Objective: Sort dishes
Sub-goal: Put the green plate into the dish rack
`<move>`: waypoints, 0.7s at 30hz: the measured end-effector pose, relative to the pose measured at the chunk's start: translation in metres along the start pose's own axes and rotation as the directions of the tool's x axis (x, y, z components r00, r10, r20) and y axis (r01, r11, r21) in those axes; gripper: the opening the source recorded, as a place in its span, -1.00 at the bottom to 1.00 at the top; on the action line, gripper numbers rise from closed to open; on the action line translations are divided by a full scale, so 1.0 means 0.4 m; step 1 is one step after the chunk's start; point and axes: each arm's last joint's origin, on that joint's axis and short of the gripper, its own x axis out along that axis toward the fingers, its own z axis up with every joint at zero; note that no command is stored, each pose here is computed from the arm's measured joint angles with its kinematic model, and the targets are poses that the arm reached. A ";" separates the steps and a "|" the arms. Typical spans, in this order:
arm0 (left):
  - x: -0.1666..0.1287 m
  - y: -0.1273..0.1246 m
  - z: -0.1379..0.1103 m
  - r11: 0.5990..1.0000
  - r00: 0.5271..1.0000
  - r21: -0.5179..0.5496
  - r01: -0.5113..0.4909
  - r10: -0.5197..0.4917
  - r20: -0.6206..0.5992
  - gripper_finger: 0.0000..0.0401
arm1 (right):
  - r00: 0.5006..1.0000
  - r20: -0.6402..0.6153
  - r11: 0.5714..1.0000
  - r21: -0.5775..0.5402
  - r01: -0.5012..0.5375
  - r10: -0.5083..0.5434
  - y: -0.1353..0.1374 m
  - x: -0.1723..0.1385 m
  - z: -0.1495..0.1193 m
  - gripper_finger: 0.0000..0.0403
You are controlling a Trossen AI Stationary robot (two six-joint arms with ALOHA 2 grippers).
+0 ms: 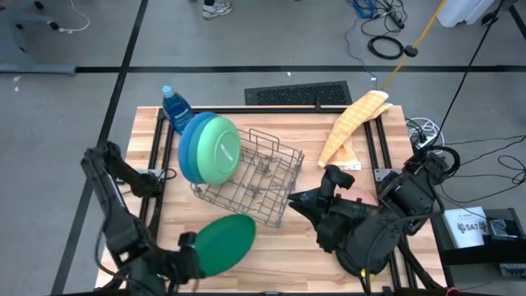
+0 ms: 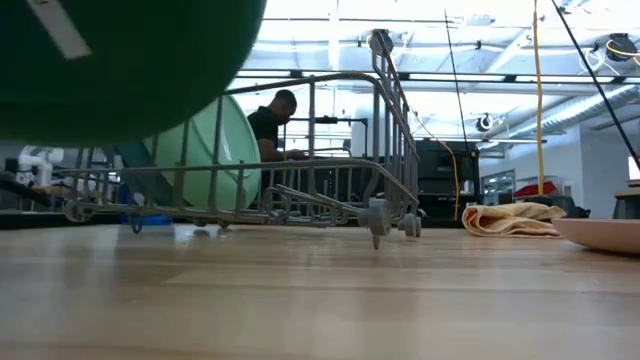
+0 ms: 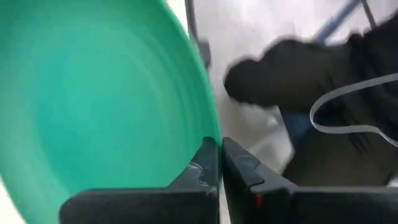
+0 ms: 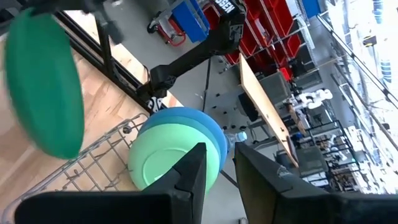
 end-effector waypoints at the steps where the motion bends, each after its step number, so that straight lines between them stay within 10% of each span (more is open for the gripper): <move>1: -0.020 0.004 0.004 1.000 0.999 0.017 -0.011 0.010 0.043 -1.00 | 1.000 -0.001 1.000 -0.002 0.003 -0.003 0.002 -0.003 0.001 -0.62; 11: -0.148 0.057 0.072 0.993 0.924 0.039 -0.107 0.085 0.373 -1.00 | 1.000 0.023 1.000 -0.005 -0.018 0.018 0.024 -0.034 0.012 -0.62; 21: -0.166 0.154 0.174 0.961 0.798 -0.155 -0.227 0.275 0.536 -1.00 | 1.000 0.025 1.000 -0.009 -0.007 0.008 0.031 -0.047 0.015 -0.62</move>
